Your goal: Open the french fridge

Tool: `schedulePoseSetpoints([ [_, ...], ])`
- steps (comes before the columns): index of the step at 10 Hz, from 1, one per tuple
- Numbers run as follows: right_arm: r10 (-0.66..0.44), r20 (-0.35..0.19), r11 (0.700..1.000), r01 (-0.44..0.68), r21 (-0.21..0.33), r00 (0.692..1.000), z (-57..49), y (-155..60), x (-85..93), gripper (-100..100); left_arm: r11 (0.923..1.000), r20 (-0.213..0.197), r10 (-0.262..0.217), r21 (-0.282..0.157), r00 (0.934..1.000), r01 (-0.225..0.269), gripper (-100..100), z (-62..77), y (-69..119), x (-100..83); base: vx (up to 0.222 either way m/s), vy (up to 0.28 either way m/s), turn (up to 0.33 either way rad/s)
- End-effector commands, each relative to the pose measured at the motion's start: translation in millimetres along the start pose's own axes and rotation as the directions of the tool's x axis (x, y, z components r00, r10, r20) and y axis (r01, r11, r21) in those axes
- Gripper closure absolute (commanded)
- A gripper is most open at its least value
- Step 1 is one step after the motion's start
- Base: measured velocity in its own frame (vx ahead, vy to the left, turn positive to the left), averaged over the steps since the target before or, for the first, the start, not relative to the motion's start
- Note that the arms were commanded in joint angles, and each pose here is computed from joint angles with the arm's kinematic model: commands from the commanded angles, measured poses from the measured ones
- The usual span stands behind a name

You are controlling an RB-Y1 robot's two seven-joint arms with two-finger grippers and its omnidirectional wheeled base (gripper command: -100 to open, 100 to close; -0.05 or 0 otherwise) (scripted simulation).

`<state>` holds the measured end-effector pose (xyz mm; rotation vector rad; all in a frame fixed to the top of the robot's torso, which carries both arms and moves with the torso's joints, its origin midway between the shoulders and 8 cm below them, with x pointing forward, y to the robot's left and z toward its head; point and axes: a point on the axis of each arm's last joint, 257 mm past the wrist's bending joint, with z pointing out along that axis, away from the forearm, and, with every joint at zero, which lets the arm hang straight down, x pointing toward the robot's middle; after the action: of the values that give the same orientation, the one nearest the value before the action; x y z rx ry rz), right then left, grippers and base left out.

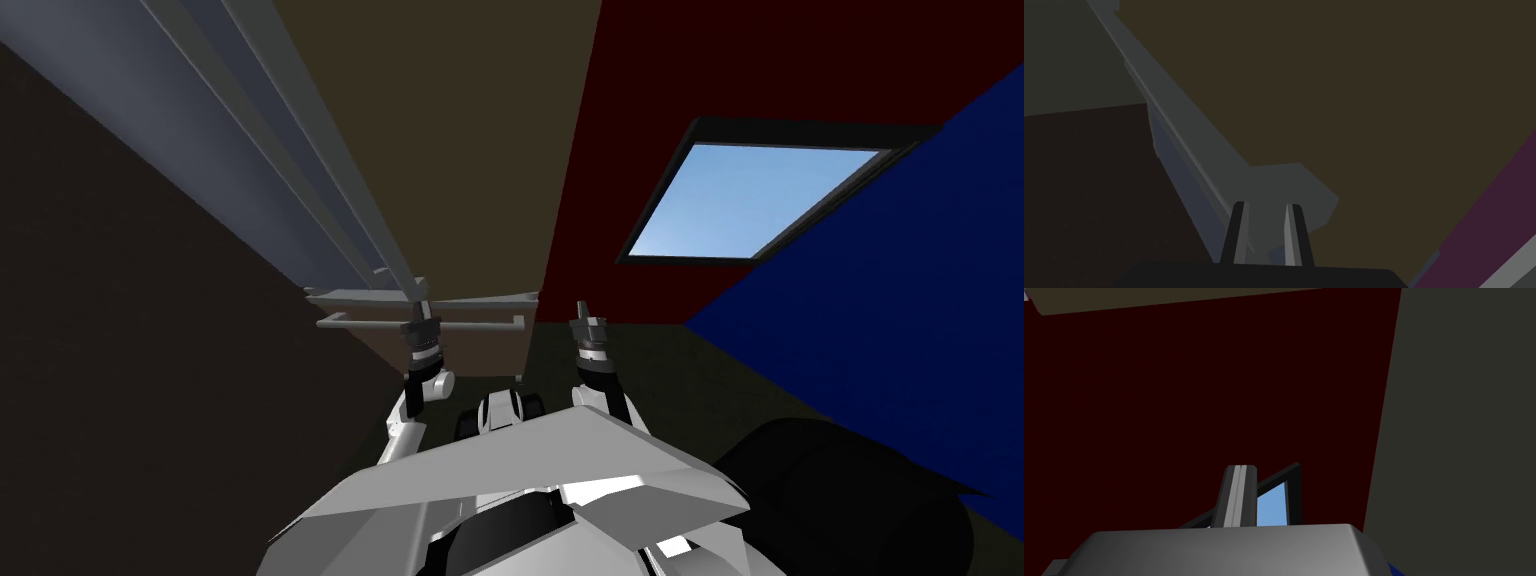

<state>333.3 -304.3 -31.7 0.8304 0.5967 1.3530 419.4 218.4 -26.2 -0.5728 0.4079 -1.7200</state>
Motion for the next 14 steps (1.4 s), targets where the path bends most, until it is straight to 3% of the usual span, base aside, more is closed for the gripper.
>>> schedulePoseSetpoints([
  [1, 0.0, 0.0, 1.0, 0.0, 0.0, 1.0, 0.0, 0.0, 0.0, 0, 0.9984, 0.031, 0.049, 0.028, 0.9983, -0.05, 100, 10.5, -9.2, -8.2, -0.15, -0.187, 0.181],
  [2, 0.0, 0.0, 1.0, 0.0, 0.0, 1.0, 0.0, 0.0, 0.0, 0, 0.9972, 0.045, 0.068, 0.027, 0.9967, -0.069, 100, 12.0, -10.0, -12.8, -0.168, -0.18, 0.171],
  [3, 0.0, 0.0, 1.0, 0.0, 0.0, 1.0, 0.0, 0.0, 0.0, 0, 0.9984, 0.041, 0.057, -0.003, 0.9975, -0.057, 100, 5.3, -1.9, -11.6, -0.077, -0.078, 0.044],
  [4, 0.0, 0.0, 1.0, 0.0, 0.0, 1.0, 0.0, 0.0, -0.1, 0, 0.9946, 0.073, 0.103, 0.005, 0.992, -0.104, 100, 3.6, -7.8, -21.0, -0.061, -0.188, 0.162],
  [7, 0.0, 0.0, 1.0, 0.0, 0.0, 1.0, 0.0, 0.0, 0.0, 0, 0.9854, 0.115, 0.162, 0.033, 0.98, -0.167, 100, 5.1, -22.0, -31.3, -0.121, -0.248, 0.164],
  [10, 0.0, 0.0, 1.0, 0.0, 0.0, 1.0, -0.1, 0.0, 0.0, 0, 0.9711, 0.159, 0.221, 0.055, 0.9622, -0.232, 100, 5.6, -36.3, -41.6, -0.118, -0.213, 0.134],
  [12, 0.0, 0.0, 1.0, 0.0, 0.0, 1.0, -0.1, 0.0, 0.0, 0, 0.9588, 0.19, 0.259, 0.067, 0.947, -0.276, 100, 5.3, -46.0, -48.4, -0.112, -0.226, 0.141],
  [13, 0.0, 0.0, 1.0, 0.0, 0.0, 1.0, 0.0, 0.0, 0.0, 0, 0.9652, 0.183, 0.252, 0.023, 0.9502, -0.261, 100, -2.3, -32.4, -49.1, -0.06, -0.09, 0.039],
  [14, 0.0, 0.0, 1.0, 0.0, 0.0, 1.0, 0.0, 0.0, -0.1, 0, 0.9502, 0.218, 0.299, 0.02, 0.9289, -0.311, 100, -7.1, -41.2, -65.0, -0.057, -0.2, 0.115],
])
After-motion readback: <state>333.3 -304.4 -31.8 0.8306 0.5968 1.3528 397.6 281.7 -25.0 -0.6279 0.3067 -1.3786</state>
